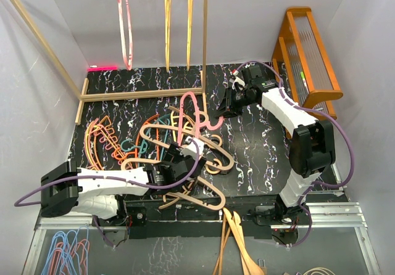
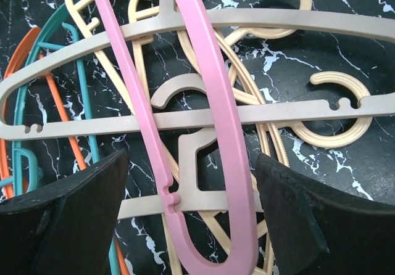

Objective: Organize the hangers
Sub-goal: Place the hanger at the clothesline.

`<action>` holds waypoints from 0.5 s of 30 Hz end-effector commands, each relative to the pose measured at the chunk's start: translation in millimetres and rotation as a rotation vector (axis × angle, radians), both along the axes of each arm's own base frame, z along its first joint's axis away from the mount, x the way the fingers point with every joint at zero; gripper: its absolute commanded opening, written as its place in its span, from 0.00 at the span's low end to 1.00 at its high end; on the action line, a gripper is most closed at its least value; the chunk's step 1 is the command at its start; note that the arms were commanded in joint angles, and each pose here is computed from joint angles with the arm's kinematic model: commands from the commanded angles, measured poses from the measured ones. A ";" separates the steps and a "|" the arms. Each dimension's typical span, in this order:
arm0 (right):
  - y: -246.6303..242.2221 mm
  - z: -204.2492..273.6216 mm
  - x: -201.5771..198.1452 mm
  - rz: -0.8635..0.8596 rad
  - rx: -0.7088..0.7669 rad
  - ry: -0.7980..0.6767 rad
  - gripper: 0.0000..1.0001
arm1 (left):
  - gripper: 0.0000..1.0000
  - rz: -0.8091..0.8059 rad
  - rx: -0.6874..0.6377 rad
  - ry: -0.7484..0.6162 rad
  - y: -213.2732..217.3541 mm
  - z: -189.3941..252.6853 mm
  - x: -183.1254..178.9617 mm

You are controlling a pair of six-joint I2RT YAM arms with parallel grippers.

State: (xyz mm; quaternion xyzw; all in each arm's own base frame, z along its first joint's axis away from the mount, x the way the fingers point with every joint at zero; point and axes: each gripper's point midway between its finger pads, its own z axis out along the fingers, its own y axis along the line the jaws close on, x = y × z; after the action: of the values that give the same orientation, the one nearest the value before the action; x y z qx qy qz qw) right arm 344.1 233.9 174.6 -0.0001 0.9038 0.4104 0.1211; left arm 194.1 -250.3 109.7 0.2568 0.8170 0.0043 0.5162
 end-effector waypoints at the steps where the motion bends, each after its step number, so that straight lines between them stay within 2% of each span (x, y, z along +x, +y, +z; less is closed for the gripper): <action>1: 7.0 26.4 6.3 0.022 0.067 -0.066 0.08 | 0.77 -0.031 -0.087 0.059 -13.3 -6.8 2.9; 5: 10.2 32.1 3.7 0.042 0.095 -0.064 0.08 | 0.61 -0.050 -0.105 0.124 -16.1 -25.2 -0.7; 8: 14.9 40.3 -1.1 0.078 0.140 -0.060 0.08 | 0.34 -0.031 -0.096 0.158 -10.9 -38.2 -3.9; 11: 19.6 43.1 -6.0 0.116 0.183 -0.042 0.08 | 0.00 0.043 -0.071 0.181 5.3 -46.8 -2.5; 15: 20.2 44.2 -4.6 0.135 0.190 -0.064 0.08 | 0.00 0.278 -0.019 0.173 55.6 -43.7 2.0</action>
State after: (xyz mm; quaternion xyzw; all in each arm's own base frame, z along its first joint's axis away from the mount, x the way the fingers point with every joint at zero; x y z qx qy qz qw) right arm 334.6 245.2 185.6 -0.0198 0.8839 0.4573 0.0956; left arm 196.1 -245.6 69.1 0.2143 0.8611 -0.0318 0.4600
